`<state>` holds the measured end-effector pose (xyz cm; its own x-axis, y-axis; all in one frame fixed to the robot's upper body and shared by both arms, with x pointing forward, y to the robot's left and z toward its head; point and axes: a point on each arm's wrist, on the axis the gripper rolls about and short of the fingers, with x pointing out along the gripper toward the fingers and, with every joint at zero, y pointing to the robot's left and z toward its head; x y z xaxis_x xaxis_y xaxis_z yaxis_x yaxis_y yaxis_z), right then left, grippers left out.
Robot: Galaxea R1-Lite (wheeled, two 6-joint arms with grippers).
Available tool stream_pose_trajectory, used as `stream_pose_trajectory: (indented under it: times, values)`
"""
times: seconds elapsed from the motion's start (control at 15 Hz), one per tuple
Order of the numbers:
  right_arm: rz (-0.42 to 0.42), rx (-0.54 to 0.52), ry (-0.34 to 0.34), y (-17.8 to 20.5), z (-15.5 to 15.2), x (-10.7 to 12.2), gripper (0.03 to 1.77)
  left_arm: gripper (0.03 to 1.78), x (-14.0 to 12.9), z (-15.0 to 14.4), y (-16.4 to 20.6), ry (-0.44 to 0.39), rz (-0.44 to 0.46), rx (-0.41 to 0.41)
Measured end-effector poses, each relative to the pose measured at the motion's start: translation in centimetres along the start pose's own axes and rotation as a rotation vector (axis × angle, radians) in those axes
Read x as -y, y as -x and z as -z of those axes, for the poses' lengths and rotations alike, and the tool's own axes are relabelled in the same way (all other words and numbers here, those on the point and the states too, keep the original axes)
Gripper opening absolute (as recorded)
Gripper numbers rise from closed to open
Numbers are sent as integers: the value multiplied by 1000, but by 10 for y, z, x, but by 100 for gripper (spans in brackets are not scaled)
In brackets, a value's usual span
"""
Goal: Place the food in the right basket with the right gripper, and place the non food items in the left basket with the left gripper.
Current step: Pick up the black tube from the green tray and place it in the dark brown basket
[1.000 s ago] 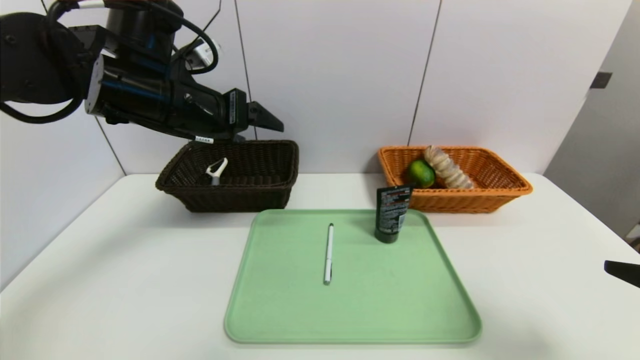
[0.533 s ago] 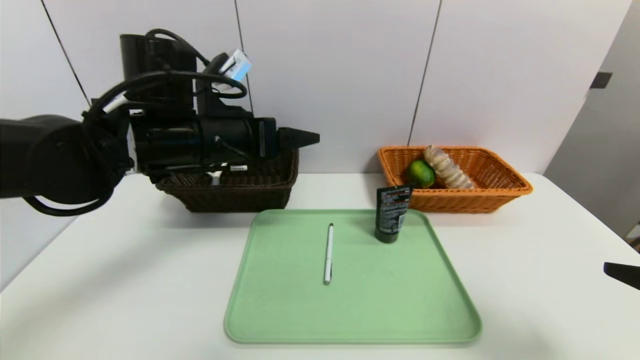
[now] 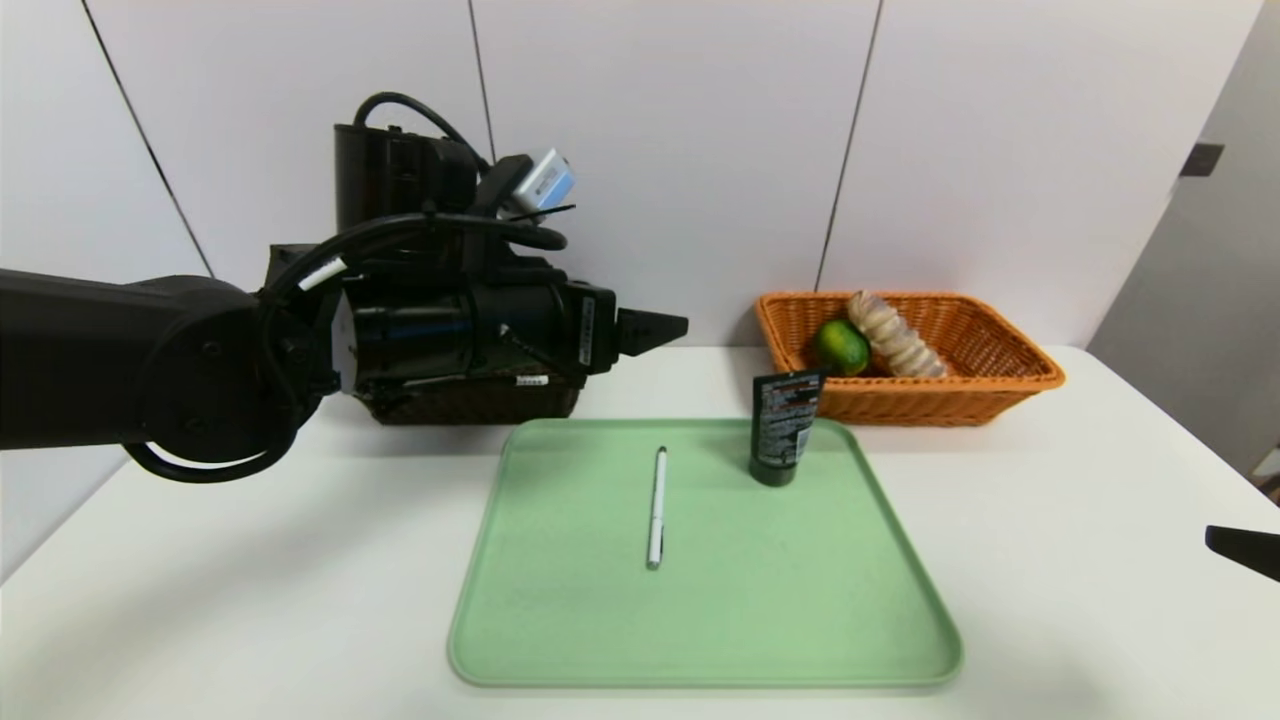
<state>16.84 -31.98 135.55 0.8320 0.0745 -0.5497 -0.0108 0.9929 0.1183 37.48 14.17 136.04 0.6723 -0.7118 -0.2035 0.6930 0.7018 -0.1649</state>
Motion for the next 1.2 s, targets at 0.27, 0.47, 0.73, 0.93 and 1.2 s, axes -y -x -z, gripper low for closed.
stream_pose_trajectory:
  times: [0.27,0.47,0.73,0.93,1.2]
  values:
    - [0,-2,0,0,1,0,171,169,6,12,-7,4,-69,32]
    - [2,-10,1,-1,3,0,171,169,13,17,-17,36,-22,149]
    - [5,-23,3,-3,8,2,171,169,29,37,-28,3,87,107]
    - [6,-26,3,-3,10,2,171,169,33,46,-33,-12,261,70]
    - [7,-32,3,-3,13,3,171,169,26,56,-50,-59,329,130]
